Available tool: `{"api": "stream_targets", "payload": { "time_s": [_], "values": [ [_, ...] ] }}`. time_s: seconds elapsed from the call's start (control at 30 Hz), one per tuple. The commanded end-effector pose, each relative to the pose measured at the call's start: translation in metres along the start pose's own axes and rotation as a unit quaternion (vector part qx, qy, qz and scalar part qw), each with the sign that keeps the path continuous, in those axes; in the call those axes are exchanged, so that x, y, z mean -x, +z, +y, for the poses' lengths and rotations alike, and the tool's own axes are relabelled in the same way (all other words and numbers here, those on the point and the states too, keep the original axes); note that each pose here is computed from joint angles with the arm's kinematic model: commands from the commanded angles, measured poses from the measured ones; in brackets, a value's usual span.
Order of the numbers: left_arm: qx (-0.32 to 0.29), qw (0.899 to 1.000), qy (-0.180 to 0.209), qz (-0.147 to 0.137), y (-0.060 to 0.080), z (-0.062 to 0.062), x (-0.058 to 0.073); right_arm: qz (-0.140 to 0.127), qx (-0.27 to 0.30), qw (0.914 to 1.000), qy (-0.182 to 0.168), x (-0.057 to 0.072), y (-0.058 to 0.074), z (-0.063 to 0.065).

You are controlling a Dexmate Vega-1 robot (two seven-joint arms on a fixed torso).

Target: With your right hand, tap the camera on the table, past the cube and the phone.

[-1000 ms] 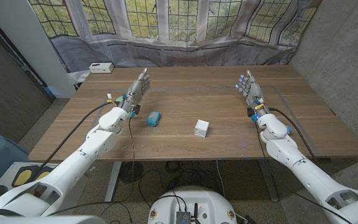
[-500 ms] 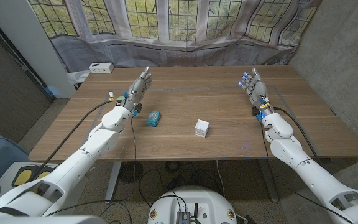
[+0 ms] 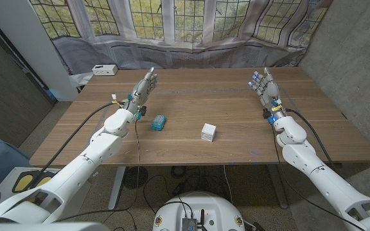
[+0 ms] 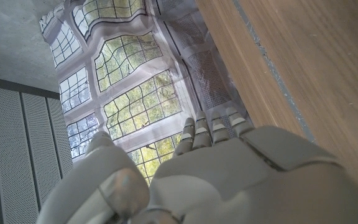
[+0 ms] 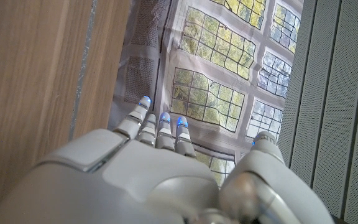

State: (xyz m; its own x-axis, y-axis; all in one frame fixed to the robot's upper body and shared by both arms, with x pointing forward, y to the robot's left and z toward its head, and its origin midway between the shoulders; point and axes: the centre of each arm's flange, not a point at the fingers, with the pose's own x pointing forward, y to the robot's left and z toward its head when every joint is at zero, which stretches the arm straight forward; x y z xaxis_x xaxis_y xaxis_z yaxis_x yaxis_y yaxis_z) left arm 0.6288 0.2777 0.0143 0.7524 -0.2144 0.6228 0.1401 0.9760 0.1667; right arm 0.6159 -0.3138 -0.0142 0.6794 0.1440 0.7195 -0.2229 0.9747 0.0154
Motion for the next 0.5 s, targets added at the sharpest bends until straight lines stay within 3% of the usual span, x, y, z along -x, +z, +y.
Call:
{"api": "stream_targets", "payload": {
  "time_s": [0.03, 0.33, 0.5],
  "values": [
    [0.044, 0.999, -0.009, -0.025, 0.003, 0.000, -0.001, -0.009, 0.017, 0.9998, 0.001, 0.012, 0.011, 0.005],
    [0.014, 1.000, -0.002, -0.011, 0.004, -0.001, 0.001, -0.018, 0.025, 0.9995, -0.003, 0.024, 0.022, 0.003],
    [0.009, 1.000, -0.003, -0.017, 0.009, -0.001, 0.000, -0.026, 0.035, 0.9990, -0.003, 0.034, 0.031, 0.003]
  ]
}}
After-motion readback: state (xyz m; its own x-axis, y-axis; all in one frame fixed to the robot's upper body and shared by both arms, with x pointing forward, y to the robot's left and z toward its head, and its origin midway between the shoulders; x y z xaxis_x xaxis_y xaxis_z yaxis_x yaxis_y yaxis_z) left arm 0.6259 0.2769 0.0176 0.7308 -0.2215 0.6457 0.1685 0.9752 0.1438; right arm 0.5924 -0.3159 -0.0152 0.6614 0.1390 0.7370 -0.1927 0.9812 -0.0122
